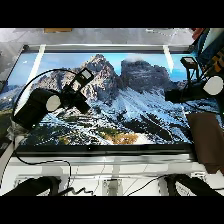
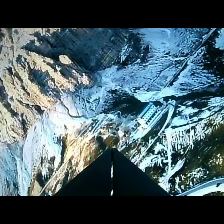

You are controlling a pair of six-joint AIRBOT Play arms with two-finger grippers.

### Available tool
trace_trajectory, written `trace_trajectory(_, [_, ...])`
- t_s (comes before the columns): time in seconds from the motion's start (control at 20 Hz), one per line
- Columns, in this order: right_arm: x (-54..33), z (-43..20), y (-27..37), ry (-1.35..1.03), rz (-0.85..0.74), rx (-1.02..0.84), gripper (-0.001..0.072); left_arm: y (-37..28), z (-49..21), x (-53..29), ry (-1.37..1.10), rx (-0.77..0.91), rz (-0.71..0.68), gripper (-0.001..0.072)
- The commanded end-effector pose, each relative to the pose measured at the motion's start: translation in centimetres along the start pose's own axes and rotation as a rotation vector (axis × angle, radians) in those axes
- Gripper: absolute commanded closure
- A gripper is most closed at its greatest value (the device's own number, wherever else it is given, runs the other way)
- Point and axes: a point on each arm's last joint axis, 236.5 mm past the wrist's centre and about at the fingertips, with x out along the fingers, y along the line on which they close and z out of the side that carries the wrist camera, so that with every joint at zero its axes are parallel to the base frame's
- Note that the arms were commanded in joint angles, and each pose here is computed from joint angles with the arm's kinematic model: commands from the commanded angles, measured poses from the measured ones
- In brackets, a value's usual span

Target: Fold the clothes and pants, and hang the long-sleeved shirts on hangers.

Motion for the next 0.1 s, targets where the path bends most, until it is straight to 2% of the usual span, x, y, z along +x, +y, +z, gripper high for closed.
trace_trajectory(0.0, [-1.4,0.52,0.94,-0.046,-0.032,-0.041,0.0699,0.04,0.03,-0.04,-0.001,0.0,0.001,0.0695])
trace_trajectory(0.05, [-1.34,0.18,0.92,-0.031,-0.033,-0.041,0.0699,0.05,0.02,-0.04,-0.001,0.0,0.001,0.0695])
